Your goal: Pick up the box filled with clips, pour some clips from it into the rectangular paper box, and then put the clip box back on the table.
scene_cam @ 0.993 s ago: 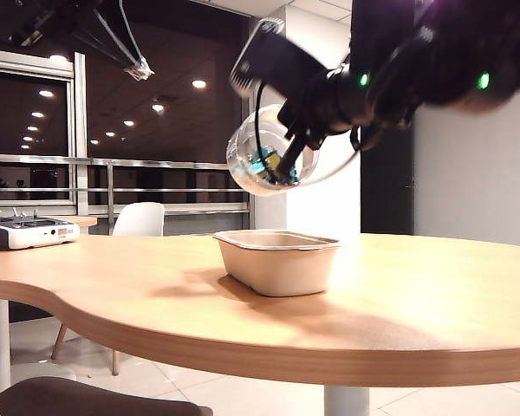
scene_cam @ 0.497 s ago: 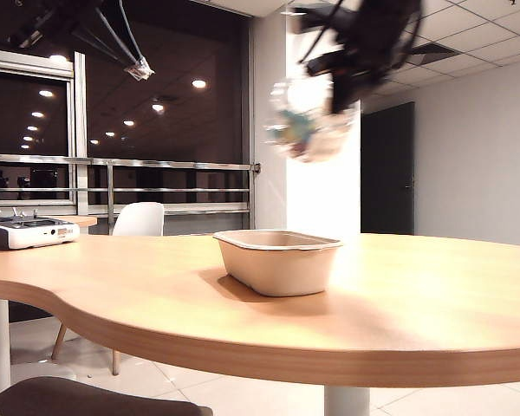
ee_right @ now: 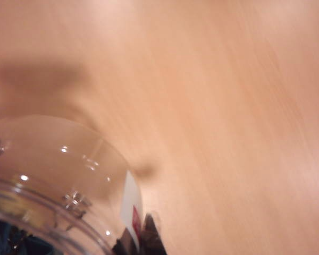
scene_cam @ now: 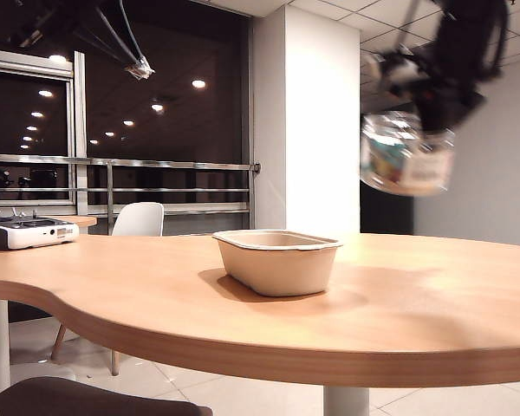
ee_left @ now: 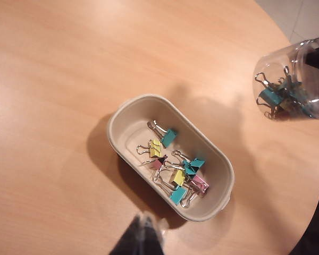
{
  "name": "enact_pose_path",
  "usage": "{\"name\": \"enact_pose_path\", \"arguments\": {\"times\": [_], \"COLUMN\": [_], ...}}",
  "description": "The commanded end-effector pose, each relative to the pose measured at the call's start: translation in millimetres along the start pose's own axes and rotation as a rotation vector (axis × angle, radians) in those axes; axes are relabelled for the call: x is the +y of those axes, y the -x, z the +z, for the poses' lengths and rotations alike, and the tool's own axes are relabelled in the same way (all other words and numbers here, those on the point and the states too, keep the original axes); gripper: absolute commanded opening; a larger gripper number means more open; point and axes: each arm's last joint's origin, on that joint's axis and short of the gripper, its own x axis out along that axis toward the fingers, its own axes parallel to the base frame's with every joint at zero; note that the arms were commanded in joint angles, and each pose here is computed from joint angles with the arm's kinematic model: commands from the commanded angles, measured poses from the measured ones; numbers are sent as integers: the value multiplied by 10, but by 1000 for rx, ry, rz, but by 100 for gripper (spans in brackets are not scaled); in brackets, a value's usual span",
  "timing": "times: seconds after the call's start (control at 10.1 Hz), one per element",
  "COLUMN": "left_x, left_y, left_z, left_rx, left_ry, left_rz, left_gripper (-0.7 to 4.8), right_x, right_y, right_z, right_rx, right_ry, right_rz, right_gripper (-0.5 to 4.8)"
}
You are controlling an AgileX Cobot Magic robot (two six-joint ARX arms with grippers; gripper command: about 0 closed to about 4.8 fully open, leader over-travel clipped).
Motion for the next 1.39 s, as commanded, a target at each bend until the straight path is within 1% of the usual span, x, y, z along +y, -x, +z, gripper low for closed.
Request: {"name": "enact_pose_path", "arguments": {"times": [0.1,0.2,0.3,0.4,0.5,0.6,0.7,0.79,0.89,0.99,1.09,1.19,1.29,1.39], "left_x": [-12,-12,-12,-13,-13,-13,-13,-13,-13,-16,-20,-34,-56,-108], "left_y": [16,16,16,16,16,16,16,16,17,24,31,74,137,331], "left_z": [31,30,31,33,33,33,33,33,34,45,57,83,107,153], "left_rx": [-25,-25,-25,-28,-28,-27,-28,-28,-28,-39,-52,-83,-115,-197], "left_ry": [-5,-5,-5,-6,-6,-6,-6,-6,-6,-10,-14,-24,-34,-62], "left_rz": [-8,-8,-8,-8,-8,-8,-8,-8,-8,-9,-10,-6,-5,44], "left_gripper": [-6,-6,-6,-6,-6,-6,-6,-6,-6,-6,-6,-6,-6,-6], "right_x": [-128,-80,-56,-77,-77,-70,-69,-70,-87,-134,-169,-246,-288,-318], "right_y": [-344,-703,-865,-920,-921,-923,-924,-920,-845,-708,-599,-300,-51,332], "right_z": [-61,-143,-193,-162,-163,-162,-162,-161,-117,-14,59,228,317,371], "right_rx": [52,133,173,144,144,138,138,138,152,152,139,59,0,-58], "right_ry": [-65,-62,-83,-114,-114,-116,-116,-116,-120,-138,-146,-165,-169,-170], "right_rz": [7,35,42,-13,-12,11,12,12,15,-18,-41,-77,-91,-105], "right_gripper": [-1,-1,-1,0,3,87,144,151,148,127,76,-5,-5,-5]}}
